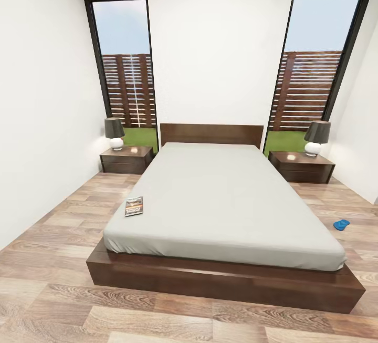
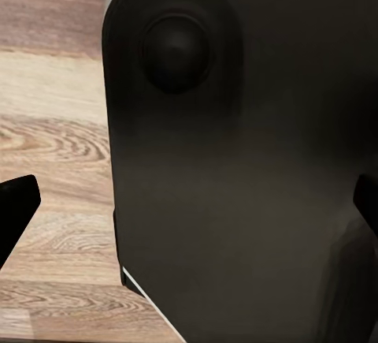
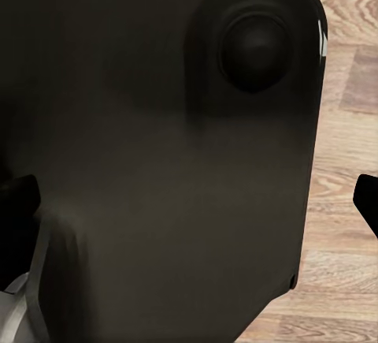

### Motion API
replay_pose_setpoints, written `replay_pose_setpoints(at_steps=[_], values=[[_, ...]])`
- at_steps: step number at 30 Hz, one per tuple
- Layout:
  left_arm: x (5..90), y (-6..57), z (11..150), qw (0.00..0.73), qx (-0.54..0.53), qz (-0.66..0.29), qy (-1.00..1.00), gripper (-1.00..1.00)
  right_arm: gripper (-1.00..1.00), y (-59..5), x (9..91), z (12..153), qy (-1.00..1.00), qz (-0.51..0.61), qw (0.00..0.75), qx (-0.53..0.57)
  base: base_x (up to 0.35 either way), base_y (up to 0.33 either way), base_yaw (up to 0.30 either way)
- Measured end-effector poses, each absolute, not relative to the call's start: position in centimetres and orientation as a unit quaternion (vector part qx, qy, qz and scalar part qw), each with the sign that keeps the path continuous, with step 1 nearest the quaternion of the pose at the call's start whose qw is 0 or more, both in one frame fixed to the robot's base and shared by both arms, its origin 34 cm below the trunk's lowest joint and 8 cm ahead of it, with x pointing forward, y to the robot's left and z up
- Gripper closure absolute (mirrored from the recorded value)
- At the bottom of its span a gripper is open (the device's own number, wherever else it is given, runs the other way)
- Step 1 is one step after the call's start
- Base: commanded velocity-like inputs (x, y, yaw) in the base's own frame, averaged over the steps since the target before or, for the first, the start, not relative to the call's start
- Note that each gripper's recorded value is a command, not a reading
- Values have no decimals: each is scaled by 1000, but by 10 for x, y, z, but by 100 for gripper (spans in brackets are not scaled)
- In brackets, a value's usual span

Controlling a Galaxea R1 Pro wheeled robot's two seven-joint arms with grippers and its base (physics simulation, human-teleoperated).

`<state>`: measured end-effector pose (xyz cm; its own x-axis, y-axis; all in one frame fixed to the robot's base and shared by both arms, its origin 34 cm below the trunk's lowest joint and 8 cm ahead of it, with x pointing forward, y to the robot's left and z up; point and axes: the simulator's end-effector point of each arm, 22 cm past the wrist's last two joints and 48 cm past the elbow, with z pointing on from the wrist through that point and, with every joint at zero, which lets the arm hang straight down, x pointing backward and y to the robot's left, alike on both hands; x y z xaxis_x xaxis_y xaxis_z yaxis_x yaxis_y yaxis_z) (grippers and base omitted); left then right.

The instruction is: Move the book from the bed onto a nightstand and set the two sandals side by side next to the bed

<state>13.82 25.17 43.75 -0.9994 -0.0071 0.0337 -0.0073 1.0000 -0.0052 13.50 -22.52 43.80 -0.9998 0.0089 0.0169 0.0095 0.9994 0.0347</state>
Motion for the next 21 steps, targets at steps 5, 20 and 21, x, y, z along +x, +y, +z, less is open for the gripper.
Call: replay_pose_setpoints(at_steps=[5,20,21], values=[[139,252,437,16,3,2,-1000,-100,-100,-225,135,438,-1000,-17,8,-5,0,0,0],[163,253,438,-39,0,2,-999,-100,-100,-225,135,438,-1000,-17,8,-5,0,0,0],[163,253,438,-40,-1,2,-999,-100,-100,-225,135,438,-1000,-17,8,-5,0,0,0]])
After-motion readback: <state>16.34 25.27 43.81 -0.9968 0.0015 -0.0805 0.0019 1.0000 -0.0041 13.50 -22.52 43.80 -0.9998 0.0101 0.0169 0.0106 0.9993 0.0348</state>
